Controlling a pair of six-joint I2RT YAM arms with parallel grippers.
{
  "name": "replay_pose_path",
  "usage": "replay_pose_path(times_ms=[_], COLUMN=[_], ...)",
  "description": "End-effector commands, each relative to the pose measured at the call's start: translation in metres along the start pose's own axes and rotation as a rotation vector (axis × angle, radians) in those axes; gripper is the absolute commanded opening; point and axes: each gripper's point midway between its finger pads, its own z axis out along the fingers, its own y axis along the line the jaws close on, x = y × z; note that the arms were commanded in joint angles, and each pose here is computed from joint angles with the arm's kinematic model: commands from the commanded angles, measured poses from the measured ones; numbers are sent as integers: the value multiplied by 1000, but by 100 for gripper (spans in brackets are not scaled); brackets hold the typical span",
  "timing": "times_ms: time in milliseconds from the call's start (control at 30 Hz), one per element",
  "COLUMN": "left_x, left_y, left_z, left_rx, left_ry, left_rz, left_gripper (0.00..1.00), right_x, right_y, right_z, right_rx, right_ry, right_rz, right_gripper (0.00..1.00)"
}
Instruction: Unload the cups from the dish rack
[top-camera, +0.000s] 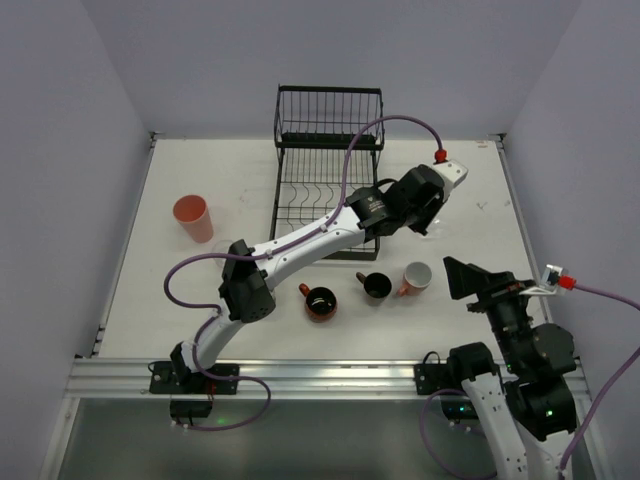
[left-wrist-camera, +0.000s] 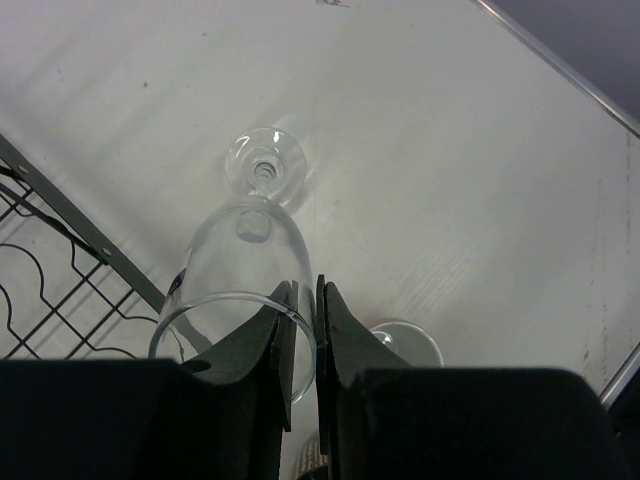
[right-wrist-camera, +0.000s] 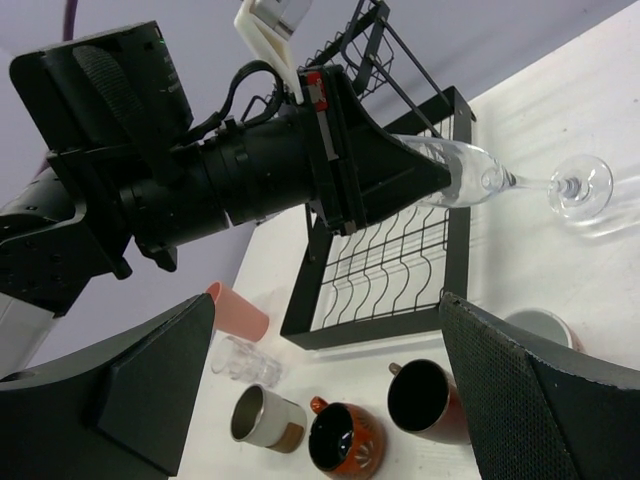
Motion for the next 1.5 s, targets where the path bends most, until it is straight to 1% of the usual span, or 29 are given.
replay_pose_path(times_ms=[0,100,200,333,500,700,867,1167,1467], left_x=[-47,-34,-29,-32,-32,-15,-7,8,15], left_y=[2,0,-2,-1,-2,-4,-5,-10,-10], left_z=[-41,-46,-56,-67,-78,-89,-89,-73,-65], left_rx=[9,20,6,-12,1,21,24,48,49], left_ry=[-102,-51,-27,-32,-10,66,94,143,160], left_rz=[-5,-1,16,24,22,25,35,59,71], left_gripper=[0,0,0,0,0,0,0,0,0], right_x=[-9,-12,-14,-9,-6,-5,-4,-2,-1], right_y=[14,16,18,23,23,25,25,24,25], right_z=[-8,-10,-10,-9,-6,-6,-5,-4,-3], right_rx=[-46,-53,-59,-91,-95,-105,-107,-107,-115], right_ry=[-14,-22,-30,-4,6,14,21,27,27], right_rz=[-15,-15,-18,-19,-23,-19,-13,-13,-7], right_gripper=[96,97,97,96,97,97,97,97,97])
